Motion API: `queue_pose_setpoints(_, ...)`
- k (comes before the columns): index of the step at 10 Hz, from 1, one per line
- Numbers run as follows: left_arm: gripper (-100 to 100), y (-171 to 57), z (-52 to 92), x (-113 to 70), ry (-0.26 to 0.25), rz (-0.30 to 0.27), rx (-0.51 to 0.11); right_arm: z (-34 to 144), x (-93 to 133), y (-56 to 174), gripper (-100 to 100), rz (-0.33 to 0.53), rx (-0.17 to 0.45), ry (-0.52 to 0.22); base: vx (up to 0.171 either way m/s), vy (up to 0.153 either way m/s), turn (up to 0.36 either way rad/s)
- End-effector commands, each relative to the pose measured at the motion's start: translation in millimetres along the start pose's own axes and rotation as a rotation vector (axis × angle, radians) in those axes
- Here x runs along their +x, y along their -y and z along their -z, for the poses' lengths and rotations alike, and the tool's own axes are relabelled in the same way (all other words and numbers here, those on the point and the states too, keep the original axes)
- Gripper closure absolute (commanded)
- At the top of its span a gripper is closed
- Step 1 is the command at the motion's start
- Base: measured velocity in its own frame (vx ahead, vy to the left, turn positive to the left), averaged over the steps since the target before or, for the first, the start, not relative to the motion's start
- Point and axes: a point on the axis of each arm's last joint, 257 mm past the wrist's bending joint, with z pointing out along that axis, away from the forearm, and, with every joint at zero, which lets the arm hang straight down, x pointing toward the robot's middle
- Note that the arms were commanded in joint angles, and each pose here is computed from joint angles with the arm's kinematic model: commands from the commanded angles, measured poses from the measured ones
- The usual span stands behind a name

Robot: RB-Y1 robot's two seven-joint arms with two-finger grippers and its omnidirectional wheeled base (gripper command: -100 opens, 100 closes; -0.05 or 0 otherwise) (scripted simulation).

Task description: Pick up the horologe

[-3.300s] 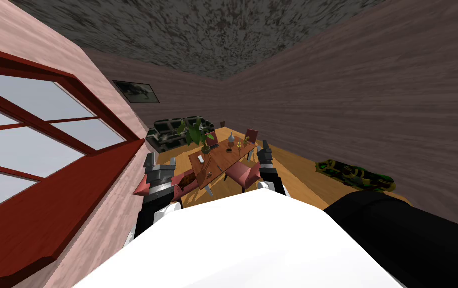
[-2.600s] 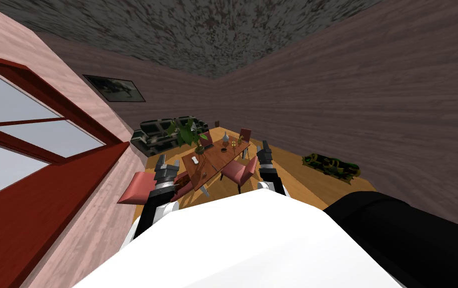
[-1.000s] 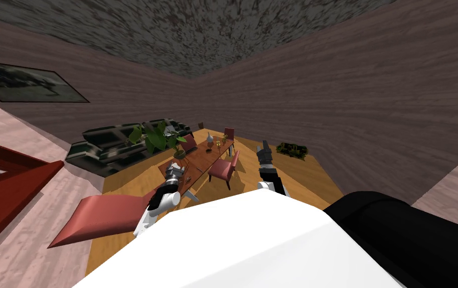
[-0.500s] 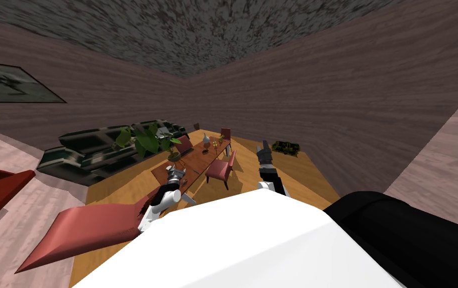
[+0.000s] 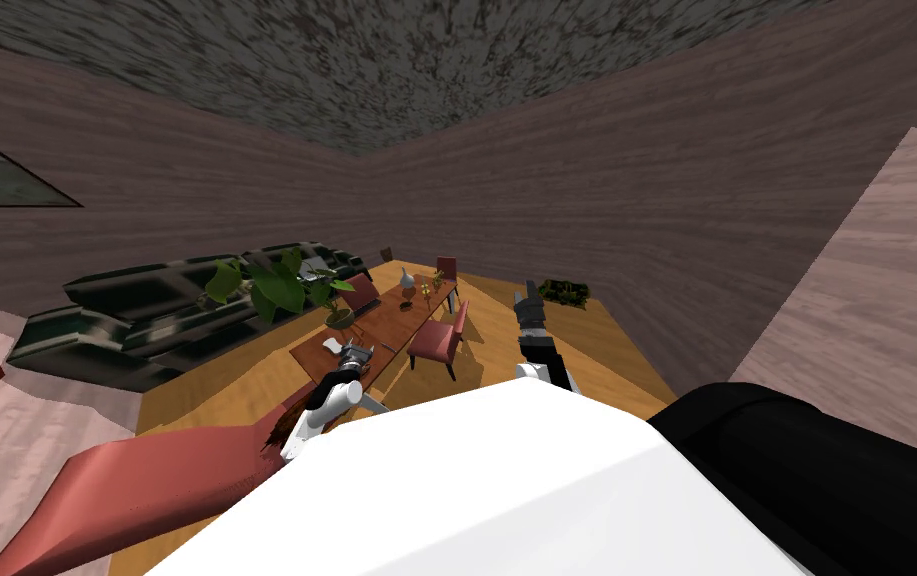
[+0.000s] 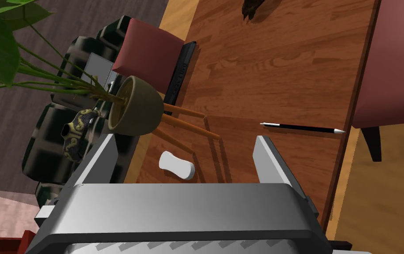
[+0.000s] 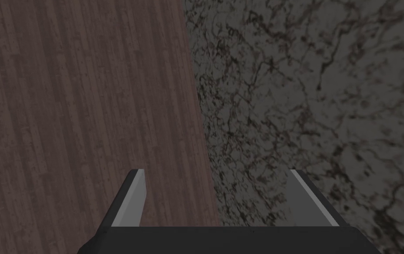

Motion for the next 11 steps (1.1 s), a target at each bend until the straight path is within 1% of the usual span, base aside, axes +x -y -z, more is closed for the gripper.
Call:
queue_pose_setpoints(1,-100,-15,-5.1,-12.8,0.036,0.028,-0.045,0.0,0,0,0,0.000,0.000,0.000,0.018,0.026,-0.116)
queue_pose_setpoints(2,-100,-27,-8.1,-24.7,0.067,0.050,-0.083,0.0,0,0,0,0.000,0.000,0.000,0.040,0.057,-0.178)
queue_pose_setpoints(3,-100,-37,-6.5,-35.2,0.089,0.051,-0.102,0.0,0,0,0,0.000,0.000,0.000,0.034,0.051,-0.102)
queue_pose_setpoints(4,-100,-48,-8.3,-45.7,0.117,0.071,-0.138,0.0,0,0,0,0.000,0.000,0.000,0.038,0.050,-0.115)
queue_pose_setpoints(5,-100,-55,-6.7,-52.3,0.131,0.072,-0.150,0.0,0,0,0,0.000,0.000,0.000,0.030,0.039,-0.067)
queue_pose_setpoints(6,-100,-69,-6.2,-65.9,0.167,0.090,-0.192,0.0,0,0,0,0.000,0.000,0.000,0.036,0.053,-0.104)
queue_pose_setpoints(7,-100,-72,-5.2,-69.3,0.174,0.091,-0.198,0.0,0,0,0,0.000,0.000,0.000,0.031,0.057,-0.053)
queue_pose_setpoints(8,-100,-84,-4.1,-80.2,0.205,0.107,-0.235,0.0,0,0,0,0.000,0.000,0.000,0.031,0.077,-0.101)
queue_pose_setpoints(9,-100,-90,-1.8,-86.1,0.217,0.108,-0.246,0.0,0,0,0,0.000,0.000,0.000,0.025,0.059,-0.073)
queue_pose_setpoints(10,-100,-99,-0.6,-94.5,0.243,0.123,-0.279,0.0,0,0,0,0.000,0.000,0.000,0.036,0.068,-0.101)
queue_pose_setpoints(11,-100,-107,3.2,-102.5,0.261,0.125,-0.294,0.0,0,0,0,0.000,0.000,0.000,0.036,0.057,-0.060)
